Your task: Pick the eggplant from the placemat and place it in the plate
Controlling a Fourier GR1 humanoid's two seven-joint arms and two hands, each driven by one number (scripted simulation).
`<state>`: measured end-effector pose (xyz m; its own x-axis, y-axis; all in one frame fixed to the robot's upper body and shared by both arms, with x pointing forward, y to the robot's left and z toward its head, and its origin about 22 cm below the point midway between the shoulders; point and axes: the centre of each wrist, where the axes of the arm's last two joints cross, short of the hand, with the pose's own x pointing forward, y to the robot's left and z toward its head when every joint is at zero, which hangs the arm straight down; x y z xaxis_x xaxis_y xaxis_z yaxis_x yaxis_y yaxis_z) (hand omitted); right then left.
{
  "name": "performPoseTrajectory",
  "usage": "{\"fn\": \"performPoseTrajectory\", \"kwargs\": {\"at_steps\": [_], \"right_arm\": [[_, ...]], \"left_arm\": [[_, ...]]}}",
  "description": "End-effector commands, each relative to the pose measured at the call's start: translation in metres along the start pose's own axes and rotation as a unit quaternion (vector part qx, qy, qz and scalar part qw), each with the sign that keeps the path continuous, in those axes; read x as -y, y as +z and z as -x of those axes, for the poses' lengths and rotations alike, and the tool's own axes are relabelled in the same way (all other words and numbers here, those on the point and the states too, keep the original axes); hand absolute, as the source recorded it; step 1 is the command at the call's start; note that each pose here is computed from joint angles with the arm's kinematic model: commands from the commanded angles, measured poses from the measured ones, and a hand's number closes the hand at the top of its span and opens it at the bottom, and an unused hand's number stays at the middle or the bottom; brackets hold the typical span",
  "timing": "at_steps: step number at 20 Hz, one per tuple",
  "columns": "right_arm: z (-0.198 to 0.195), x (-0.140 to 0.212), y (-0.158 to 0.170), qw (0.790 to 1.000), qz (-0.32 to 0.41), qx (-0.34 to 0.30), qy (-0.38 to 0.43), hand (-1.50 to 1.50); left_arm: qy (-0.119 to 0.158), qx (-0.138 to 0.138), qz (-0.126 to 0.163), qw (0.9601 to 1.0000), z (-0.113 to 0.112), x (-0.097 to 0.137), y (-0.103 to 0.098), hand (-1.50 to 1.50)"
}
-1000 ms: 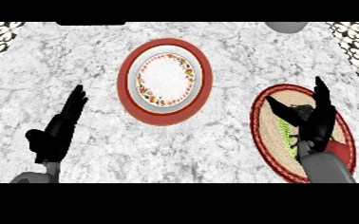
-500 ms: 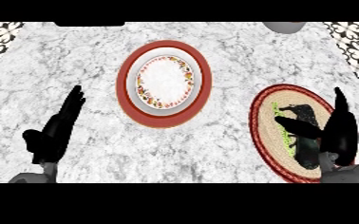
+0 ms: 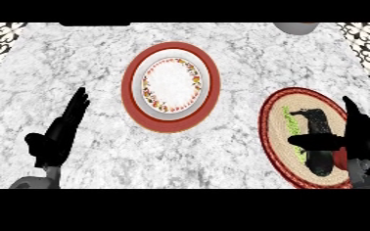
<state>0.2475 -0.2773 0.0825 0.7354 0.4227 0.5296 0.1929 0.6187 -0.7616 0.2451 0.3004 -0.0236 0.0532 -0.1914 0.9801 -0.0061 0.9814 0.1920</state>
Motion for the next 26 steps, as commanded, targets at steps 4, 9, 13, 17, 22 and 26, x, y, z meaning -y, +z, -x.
{"fn": "performPoseTrajectory", "kwargs": {"at_steps": [4,9,13,17,22,26], "right_arm": [[0.001,-0.003,0.006,0.990,-0.038,-0.123,0.058,-1.50],[0.019,0.004,-0.017,0.979,-0.058,-0.158,0.117,-1.50],[-0.003,0.000,-0.010,0.979,-0.083,-0.154,0.107,-1.50],[0.014,0.000,-0.021,0.978,-0.088,-0.161,0.102,-1.50],[0.024,-0.024,-0.042,0.971,-0.085,-0.175,0.137,-1.50],[0.029,-0.023,-0.047,0.968,-0.082,-0.193,0.135,-1.50]], "left_arm": [[-0.004,0.002,0.010,0.9999,-0.004,-0.001,0.000,0.00],[0.003,0.008,-0.003,1.0000,-0.021,-0.009,-0.009,0.00],[0.003,0.006,-0.005,1.0000,-0.004,0.007,-0.012,0.00],[0.000,0.000,0.000,1.0000,-0.008,0.001,-0.010,0.00],[0.001,0.004,0.003,1.0000,-0.008,-0.001,-0.014,0.00],[-0.003,0.006,0.006,1.0000,-0.010,0.000,-0.004,0.00]]}}
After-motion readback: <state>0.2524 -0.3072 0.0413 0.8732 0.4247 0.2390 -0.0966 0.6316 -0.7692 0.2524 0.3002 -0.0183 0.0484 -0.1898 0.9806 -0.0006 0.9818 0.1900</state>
